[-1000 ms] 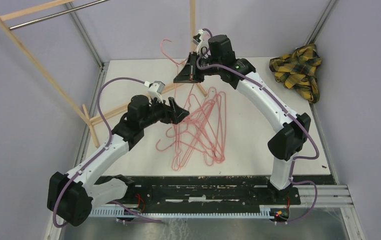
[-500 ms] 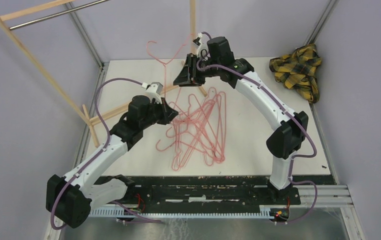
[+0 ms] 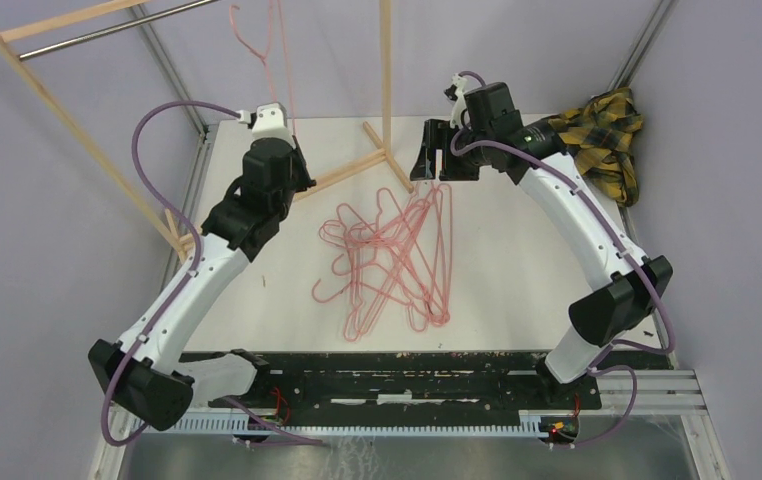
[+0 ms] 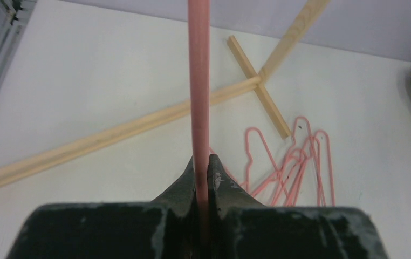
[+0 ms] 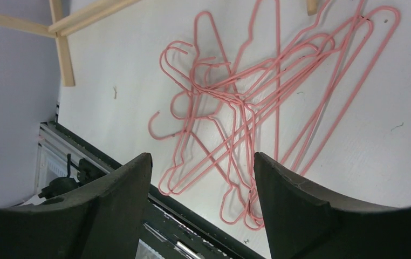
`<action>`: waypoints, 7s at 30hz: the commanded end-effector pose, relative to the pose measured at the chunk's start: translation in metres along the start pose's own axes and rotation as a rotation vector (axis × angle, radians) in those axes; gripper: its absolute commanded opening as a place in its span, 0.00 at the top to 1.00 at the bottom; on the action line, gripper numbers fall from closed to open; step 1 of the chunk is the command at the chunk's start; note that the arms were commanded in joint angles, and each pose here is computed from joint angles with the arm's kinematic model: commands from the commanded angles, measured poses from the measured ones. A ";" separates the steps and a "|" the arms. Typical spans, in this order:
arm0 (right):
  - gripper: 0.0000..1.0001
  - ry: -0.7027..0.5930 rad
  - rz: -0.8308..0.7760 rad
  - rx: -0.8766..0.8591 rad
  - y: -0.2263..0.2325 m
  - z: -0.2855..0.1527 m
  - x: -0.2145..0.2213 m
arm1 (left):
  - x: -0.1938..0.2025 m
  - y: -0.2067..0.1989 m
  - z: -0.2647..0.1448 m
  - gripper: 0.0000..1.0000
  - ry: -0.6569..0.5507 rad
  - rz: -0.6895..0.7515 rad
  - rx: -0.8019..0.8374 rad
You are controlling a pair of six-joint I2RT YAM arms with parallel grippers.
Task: Organize the hangers
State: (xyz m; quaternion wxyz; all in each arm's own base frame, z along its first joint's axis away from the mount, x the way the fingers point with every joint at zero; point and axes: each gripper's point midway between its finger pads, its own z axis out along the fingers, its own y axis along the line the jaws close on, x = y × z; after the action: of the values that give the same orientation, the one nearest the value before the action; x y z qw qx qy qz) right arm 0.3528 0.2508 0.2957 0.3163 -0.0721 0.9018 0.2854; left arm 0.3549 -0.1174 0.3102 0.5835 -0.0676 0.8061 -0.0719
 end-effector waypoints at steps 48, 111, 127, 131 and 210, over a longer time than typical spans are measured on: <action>0.26 -0.010 0.104 0.074 -0.061 0.005 -0.006 | 0.000 -0.064 0.106 0.97 0.258 0.064 0.105; 0.30 0.274 0.006 0.068 -0.041 0.109 0.089 | 0.004 -0.041 -0.041 0.01 0.089 0.201 0.278; 0.44 0.381 0.021 0.082 -0.059 0.173 0.121 | 0.035 0.023 -0.037 0.01 0.146 0.075 0.188; 0.44 0.405 0.011 0.083 -0.060 0.181 0.131 | 0.045 0.027 -0.032 0.01 0.164 0.066 0.177; 0.63 0.408 0.210 0.026 -0.051 0.225 0.141 | 0.079 0.013 -0.033 0.00 0.240 -0.015 0.289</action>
State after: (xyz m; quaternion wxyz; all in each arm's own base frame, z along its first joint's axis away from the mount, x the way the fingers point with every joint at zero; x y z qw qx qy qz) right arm 0.3650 0.3449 0.0462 0.0754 -0.0367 0.9478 0.3078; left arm 0.2976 -0.1155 0.2309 0.4679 0.0307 0.8648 -0.1795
